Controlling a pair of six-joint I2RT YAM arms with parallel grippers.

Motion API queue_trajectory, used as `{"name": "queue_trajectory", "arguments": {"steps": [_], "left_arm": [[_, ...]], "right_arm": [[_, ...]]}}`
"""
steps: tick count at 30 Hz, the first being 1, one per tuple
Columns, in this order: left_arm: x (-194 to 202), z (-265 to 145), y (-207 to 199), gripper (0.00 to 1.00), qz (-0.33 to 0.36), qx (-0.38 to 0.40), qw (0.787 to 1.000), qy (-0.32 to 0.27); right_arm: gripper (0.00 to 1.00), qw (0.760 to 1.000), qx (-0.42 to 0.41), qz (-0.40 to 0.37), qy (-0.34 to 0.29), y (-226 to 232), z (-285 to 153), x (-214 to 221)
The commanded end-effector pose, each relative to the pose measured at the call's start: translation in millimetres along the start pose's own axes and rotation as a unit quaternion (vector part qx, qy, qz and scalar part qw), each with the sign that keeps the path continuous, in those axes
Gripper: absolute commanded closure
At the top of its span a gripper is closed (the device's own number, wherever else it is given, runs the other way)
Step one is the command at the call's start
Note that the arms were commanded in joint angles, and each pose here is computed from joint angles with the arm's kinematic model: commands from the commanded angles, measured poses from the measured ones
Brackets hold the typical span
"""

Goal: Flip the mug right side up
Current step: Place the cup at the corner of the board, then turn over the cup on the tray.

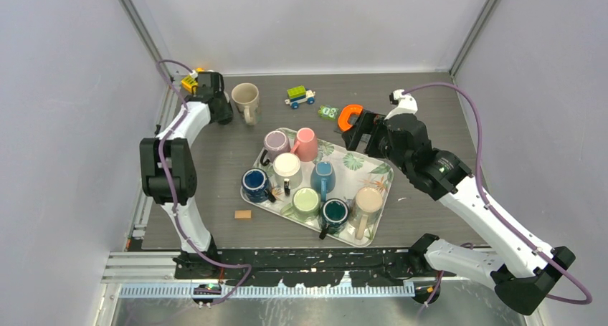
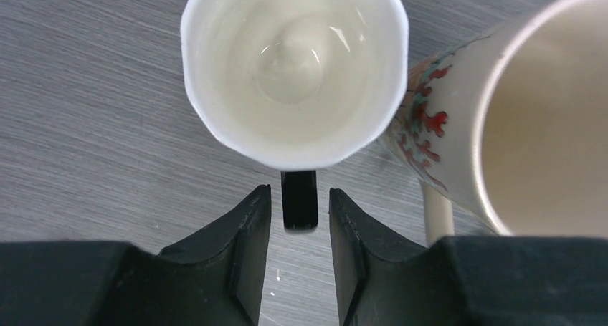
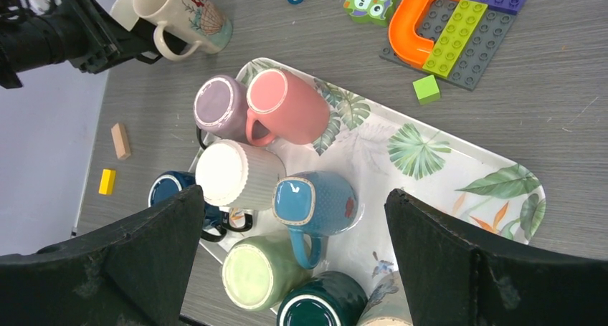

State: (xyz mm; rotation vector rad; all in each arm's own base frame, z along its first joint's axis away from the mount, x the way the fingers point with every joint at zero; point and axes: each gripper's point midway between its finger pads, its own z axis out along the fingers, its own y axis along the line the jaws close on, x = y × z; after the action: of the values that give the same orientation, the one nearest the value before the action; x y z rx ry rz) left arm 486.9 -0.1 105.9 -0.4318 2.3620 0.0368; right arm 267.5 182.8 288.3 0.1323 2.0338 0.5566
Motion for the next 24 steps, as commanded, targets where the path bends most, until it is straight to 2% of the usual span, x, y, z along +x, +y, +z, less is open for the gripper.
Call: {"name": "queue_trajectory", "arguments": {"steps": [1,4,7,15,24], "left_arm": [[-41,-49,-9,0.62,-0.026,0.027,0.998,-0.054],[-42,-67,-13,0.59,-0.032,0.038,0.997,-0.062],[-39,-88,-23,0.51,-0.032,0.061,0.995,-0.068],[-7,-149,-82,0.30,0.042,0.138,0.987,-0.071],[48,-194,-142,0.27,0.110,0.237,0.965,-0.029]], "right_arm": [[0.00,1.000,0.011,0.005,-0.001,-4,-2,-1],[0.00,1.000,0.027,0.005,0.007,-10,-2,4],[0.00,0.998,0.051,0.002,0.025,-20,-5,11],[0.00,0.986,0.141,0.002,0.093,-61,-34,43],[0.00,0.974,0.140,0.039,0.175,-74,-93,77]]}}
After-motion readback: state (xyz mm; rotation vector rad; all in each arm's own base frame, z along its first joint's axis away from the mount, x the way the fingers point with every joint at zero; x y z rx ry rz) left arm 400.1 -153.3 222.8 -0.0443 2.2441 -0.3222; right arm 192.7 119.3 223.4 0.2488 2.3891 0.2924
